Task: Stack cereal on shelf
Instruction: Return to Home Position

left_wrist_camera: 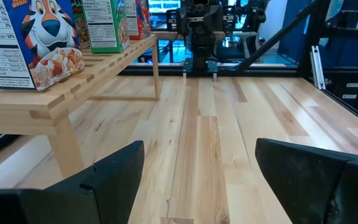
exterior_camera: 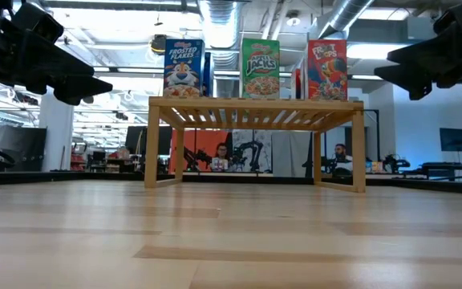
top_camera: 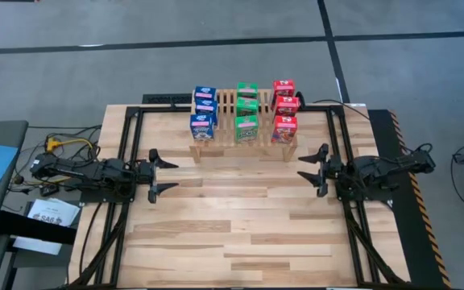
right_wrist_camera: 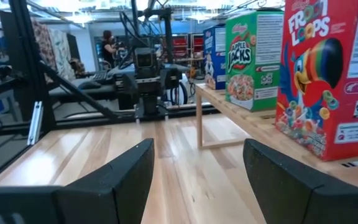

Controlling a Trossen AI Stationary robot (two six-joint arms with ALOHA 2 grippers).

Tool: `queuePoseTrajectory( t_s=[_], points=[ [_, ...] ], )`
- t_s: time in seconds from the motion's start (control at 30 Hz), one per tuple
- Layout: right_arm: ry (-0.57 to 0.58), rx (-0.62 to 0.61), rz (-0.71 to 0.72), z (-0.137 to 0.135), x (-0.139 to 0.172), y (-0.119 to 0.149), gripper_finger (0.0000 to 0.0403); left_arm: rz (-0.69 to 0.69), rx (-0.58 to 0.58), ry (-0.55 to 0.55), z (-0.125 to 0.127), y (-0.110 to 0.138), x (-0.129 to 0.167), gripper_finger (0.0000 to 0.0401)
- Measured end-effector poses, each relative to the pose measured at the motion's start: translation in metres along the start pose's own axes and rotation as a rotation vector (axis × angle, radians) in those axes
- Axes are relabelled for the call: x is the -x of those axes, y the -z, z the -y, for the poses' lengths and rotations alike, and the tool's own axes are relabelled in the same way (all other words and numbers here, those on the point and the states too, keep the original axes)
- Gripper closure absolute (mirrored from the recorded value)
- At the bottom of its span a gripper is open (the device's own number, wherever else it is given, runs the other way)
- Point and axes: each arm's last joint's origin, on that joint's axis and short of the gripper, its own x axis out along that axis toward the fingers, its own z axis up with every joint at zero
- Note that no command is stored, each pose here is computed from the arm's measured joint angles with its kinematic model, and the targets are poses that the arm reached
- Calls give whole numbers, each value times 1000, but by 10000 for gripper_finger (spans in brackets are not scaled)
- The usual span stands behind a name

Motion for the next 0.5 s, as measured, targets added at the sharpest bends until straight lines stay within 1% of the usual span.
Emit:
queuePoseTrajectory(
  t_s=[0.23,0.5],
  points=[
    [-31,-2,-2,-3,1,0,131,0,0,0,0,0,0,104],
    [-28,-1,-2,-3,1,0,131,0,0,0,0,0,0,104]
  ],
)
